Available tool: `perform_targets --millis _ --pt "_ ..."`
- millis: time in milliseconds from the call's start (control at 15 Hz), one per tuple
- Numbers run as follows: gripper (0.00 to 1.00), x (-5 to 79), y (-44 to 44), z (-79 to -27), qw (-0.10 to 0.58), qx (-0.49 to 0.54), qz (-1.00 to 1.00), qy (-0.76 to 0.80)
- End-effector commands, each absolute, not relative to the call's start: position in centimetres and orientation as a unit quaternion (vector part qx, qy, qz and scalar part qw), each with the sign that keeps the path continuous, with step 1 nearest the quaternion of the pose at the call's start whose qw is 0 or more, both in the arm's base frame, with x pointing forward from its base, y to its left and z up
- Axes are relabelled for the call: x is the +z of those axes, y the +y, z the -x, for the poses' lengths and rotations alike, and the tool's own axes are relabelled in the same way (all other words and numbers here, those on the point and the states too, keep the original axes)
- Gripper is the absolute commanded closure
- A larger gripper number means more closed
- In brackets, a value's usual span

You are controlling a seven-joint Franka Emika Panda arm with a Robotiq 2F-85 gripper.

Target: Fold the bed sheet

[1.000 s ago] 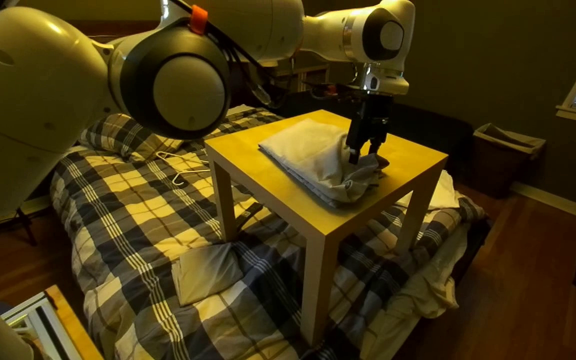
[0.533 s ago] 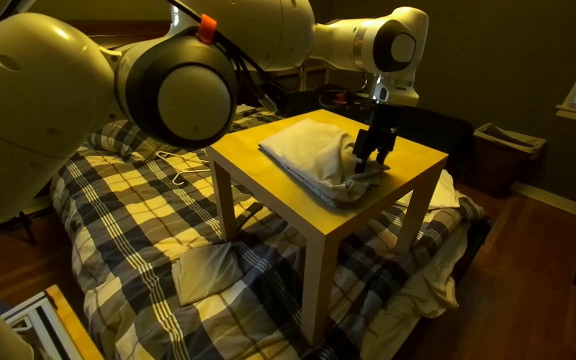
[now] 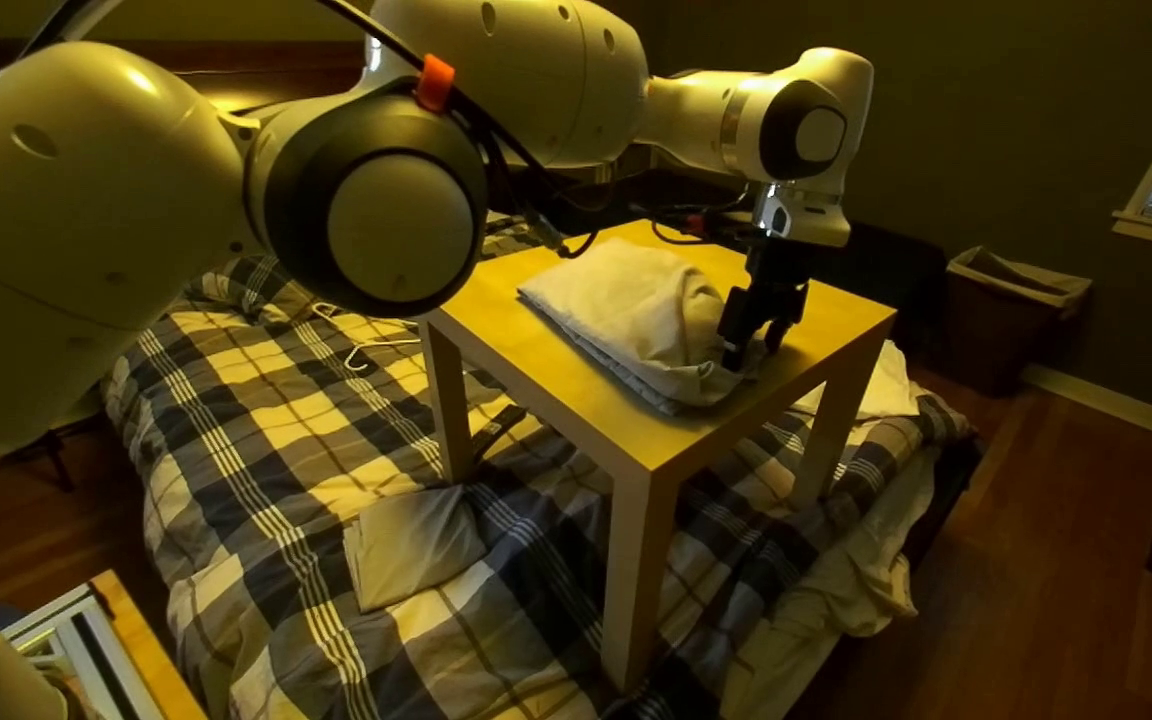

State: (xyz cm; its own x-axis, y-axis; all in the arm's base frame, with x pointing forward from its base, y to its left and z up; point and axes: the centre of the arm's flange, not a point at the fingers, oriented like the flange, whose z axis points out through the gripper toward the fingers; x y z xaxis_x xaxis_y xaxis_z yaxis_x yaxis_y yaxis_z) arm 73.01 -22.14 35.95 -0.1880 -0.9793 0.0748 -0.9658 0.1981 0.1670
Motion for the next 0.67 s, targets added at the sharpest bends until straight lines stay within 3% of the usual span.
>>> perform_targets --millis 0,600 --pt "0.0 33.9 -22.5 -72.5 0.065 -0.044 -0.625 -0.776" --pt "0.0 46.0 -15.6 -72.4 -0.039 -0.05 -0.721 -0.69"
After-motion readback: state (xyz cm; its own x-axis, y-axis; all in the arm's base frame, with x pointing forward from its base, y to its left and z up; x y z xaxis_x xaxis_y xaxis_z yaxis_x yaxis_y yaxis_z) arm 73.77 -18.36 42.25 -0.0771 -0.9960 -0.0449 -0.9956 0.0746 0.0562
